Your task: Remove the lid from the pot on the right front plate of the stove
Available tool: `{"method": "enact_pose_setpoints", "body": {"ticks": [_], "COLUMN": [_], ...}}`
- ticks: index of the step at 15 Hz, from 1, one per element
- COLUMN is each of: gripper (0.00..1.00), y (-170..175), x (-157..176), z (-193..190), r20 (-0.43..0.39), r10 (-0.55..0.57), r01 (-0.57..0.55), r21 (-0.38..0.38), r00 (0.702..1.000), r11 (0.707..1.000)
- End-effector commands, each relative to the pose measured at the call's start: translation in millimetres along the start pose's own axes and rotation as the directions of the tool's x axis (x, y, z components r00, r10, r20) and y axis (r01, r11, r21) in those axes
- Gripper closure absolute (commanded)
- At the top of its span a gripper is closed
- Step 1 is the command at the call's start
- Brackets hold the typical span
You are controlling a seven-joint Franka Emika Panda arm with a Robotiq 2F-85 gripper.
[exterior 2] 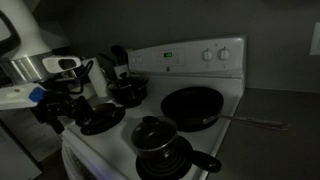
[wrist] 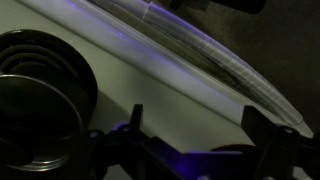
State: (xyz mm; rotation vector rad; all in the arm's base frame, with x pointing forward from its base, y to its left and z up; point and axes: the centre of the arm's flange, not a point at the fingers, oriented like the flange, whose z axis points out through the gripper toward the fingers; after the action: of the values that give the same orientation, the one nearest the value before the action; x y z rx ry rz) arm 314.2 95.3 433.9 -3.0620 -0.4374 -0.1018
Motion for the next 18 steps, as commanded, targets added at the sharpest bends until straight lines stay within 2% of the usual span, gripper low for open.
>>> {"method": "enact_pose_setpoints", "body": {"ticks": [1,2,4,7,11,15,17,18], "gripper": [0.0,0.0,0.0,0.0,0.0,0.0,0.0,0.0], "y": [11.7,21.8,43.2,69.3,91.7,107.8,121.6,104.0], "x": [-0.6,-1.7,-0.8,6.8,22.9,46.9,50.6,35.3], "z": [3.9,5.1,1.0,-3.9,-8.8,-9.3,-3.7,-6.1], "r20": [0.014,0.034,0.019,0.077,0.182,0.335,0.349,0.305], "r10": [-0.052,-0.079,-0.11,-0.232,-0.4,-0.457,-0.451,-0.442], "r01": [0.052,0.079,0.111,0.236,0.414,0.514,0.517,0.494], "r21": [-0.007,-0.018,-0.034,-0.046,-0.045,-0.1,-0.122,-0.119], "r00": [0.999,0.996,0.994,0.97,0.898,0.824,0.822,0.844], "r11": [0.999,0.997,0.993,0.971,0.909,0.852,0.847,0.861]}}
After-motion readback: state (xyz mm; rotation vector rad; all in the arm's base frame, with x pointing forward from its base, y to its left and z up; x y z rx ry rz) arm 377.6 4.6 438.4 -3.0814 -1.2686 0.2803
